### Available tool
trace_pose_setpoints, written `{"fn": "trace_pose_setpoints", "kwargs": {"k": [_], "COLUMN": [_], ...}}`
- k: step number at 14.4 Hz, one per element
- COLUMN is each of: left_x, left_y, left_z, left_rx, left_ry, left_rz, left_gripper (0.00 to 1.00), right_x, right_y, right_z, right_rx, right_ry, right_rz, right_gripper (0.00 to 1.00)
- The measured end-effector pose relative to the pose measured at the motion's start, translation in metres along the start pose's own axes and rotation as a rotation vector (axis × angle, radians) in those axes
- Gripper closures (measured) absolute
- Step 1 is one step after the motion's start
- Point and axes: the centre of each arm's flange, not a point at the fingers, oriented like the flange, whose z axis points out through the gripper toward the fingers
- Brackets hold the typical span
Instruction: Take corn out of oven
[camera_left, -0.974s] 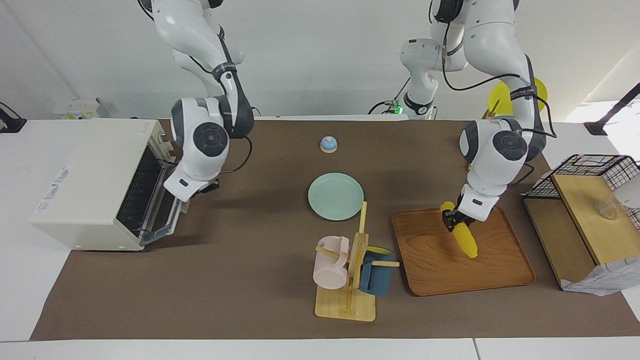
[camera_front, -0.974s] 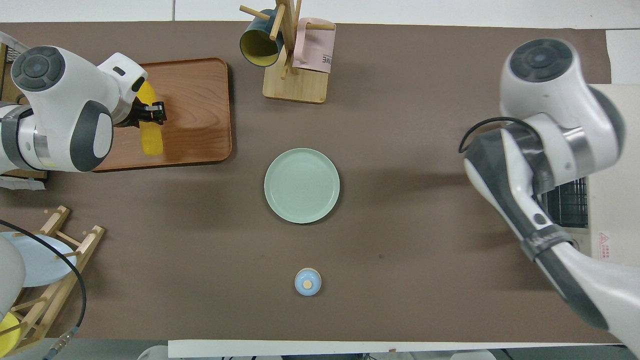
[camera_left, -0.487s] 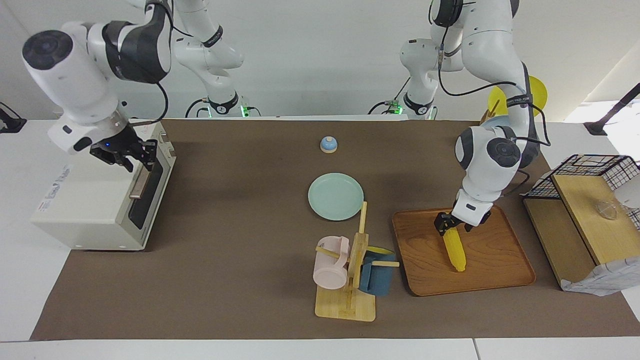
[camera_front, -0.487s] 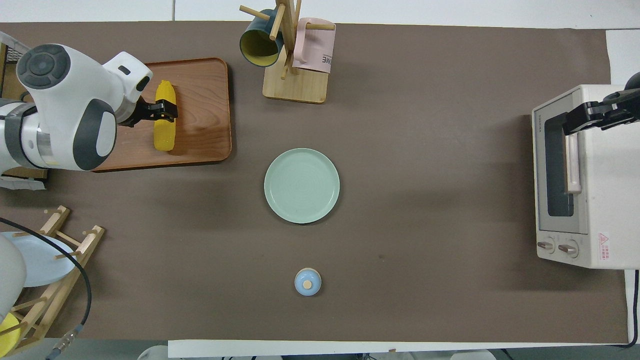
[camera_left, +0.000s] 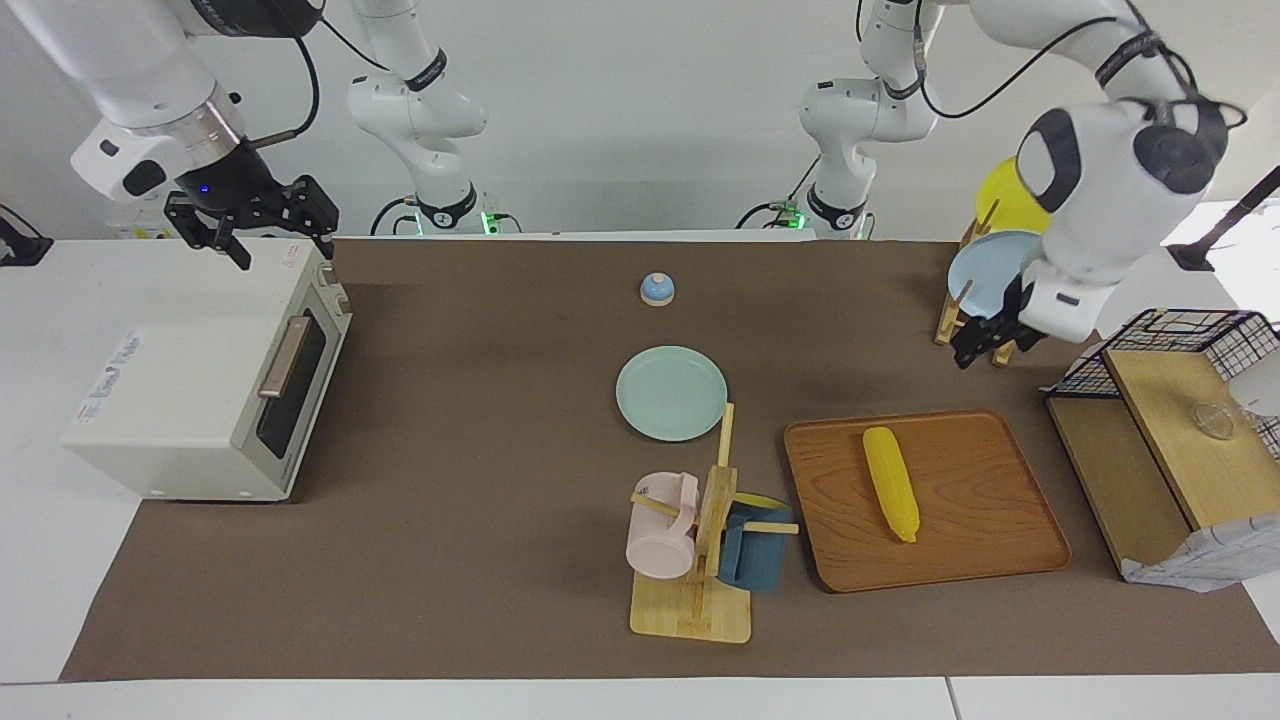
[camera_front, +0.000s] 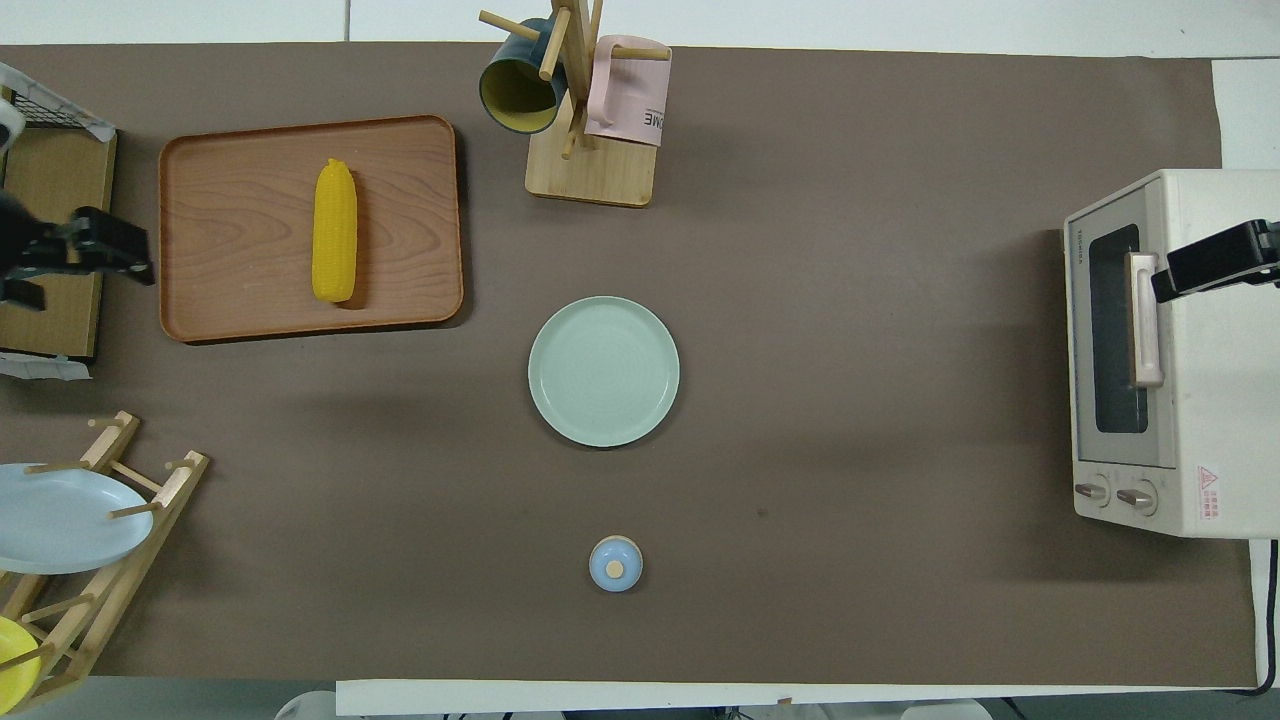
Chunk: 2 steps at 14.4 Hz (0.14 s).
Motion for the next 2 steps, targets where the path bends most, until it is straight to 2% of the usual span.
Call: {"fn": "trace_pose_setpoints", "kwargs": {"k": [2], "left_x": [-0.025], "left_y": [-0.01], "left_z": [-0.05], "left_rx": [-0.007], "left_ry": [0.016], "left_rz": [0.039], "left_gripper": [0.0], "right_x": [-0.006], "right_y": [-0.001], "right_z": [-0.007], "right_rx": [-0.018], "right_ry": [0.009], "right_rz": [-0.001], "right_gripper": [0.0]}}
